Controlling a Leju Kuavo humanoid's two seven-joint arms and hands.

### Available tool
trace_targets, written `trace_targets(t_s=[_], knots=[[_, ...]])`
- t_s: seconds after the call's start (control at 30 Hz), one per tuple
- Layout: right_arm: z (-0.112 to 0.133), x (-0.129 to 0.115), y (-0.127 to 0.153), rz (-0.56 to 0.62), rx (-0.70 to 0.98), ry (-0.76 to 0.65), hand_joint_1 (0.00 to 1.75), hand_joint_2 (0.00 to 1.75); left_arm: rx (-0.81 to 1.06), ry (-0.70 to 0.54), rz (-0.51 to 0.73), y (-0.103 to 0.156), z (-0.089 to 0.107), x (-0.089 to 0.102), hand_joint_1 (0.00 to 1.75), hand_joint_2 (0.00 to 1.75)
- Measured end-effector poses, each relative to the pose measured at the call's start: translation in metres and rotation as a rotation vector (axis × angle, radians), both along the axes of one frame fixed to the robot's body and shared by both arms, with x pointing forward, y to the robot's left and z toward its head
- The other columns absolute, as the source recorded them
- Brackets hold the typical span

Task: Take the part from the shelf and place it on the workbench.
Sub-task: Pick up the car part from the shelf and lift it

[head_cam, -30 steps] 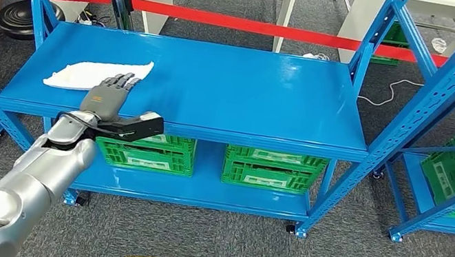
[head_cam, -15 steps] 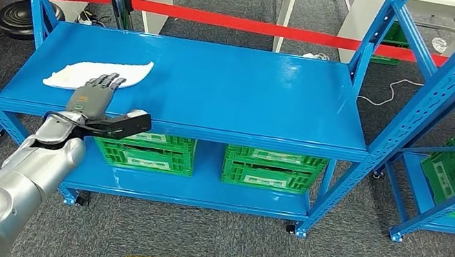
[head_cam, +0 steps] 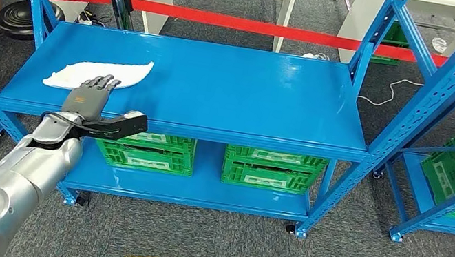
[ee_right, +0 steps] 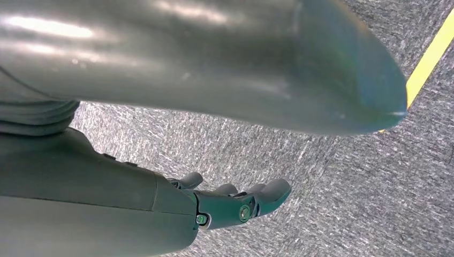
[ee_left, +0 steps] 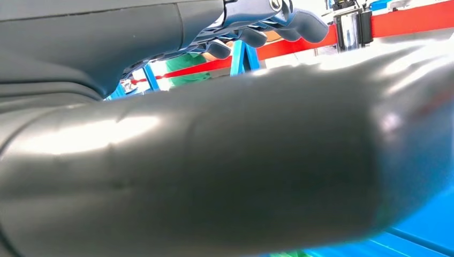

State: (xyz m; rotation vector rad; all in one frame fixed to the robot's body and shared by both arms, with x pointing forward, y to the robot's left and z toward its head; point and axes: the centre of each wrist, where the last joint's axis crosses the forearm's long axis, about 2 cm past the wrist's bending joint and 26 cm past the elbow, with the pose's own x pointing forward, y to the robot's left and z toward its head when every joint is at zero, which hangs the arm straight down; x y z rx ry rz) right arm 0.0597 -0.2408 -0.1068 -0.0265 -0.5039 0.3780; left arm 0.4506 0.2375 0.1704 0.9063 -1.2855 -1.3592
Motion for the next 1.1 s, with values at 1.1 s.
trace_targets(t_s=[1.1], knots=[[0.0006, 0.0041, 0.0004, 0.035, 0.006, -0.001, 0.0, 0.0, 0.001, 0.01, -0.015, 0.0022, -0.0049, -0.002, 0.0, 0.0]])
